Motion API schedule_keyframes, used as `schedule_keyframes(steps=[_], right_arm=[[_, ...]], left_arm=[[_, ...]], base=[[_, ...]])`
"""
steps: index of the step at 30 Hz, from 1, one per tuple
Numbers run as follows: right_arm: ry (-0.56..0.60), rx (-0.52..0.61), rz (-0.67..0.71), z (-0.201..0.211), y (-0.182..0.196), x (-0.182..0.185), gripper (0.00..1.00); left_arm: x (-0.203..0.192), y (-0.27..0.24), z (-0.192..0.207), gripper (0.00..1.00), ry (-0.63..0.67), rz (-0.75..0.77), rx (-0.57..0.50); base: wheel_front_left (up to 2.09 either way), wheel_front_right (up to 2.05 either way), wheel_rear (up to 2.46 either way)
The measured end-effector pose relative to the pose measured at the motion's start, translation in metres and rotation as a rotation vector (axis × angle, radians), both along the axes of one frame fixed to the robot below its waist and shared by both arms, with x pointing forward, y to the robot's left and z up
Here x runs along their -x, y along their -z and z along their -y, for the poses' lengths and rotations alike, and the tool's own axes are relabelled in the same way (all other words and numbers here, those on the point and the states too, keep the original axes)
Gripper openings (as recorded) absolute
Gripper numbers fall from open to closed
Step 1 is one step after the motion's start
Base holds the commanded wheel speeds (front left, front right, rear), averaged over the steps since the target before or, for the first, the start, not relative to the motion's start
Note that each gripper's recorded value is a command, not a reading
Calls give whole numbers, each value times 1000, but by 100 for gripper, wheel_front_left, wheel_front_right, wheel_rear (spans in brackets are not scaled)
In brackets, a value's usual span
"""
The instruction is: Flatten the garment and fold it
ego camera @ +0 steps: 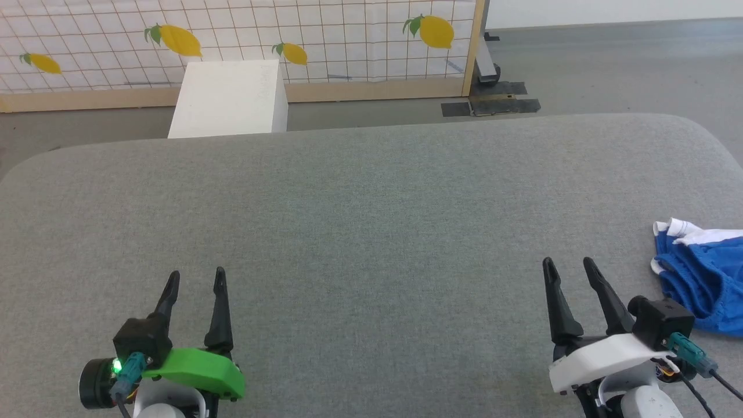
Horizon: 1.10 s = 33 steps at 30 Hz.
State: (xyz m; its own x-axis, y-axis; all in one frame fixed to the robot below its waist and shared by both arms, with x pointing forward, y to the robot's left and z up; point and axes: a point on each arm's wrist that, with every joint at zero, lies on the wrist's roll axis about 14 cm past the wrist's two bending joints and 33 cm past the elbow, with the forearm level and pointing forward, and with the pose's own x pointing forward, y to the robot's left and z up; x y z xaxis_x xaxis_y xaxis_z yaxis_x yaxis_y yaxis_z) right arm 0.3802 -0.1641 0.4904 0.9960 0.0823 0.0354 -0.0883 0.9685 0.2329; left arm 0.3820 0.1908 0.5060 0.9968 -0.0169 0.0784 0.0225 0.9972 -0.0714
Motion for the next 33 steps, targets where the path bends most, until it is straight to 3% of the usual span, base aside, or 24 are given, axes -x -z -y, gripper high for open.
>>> schedule_keyframes(steps=[7, 8, 33], right_arm=[[3, -1, 1, 1, 0, 0, 100], [4, -1, 1, 1, 0, 0, 0], [-12, 34, 8, -1, -9, -2, 0]], left_arm=[[-1, 1, 1, 100, 4, -4, -10], [-1, 1, 1, 0, 4, -5, -12], [-1, -3, 4, 0, 8, -12, -25]], base=[[0, 0, 0], [0, 0, 0], [0, 0, 0]])
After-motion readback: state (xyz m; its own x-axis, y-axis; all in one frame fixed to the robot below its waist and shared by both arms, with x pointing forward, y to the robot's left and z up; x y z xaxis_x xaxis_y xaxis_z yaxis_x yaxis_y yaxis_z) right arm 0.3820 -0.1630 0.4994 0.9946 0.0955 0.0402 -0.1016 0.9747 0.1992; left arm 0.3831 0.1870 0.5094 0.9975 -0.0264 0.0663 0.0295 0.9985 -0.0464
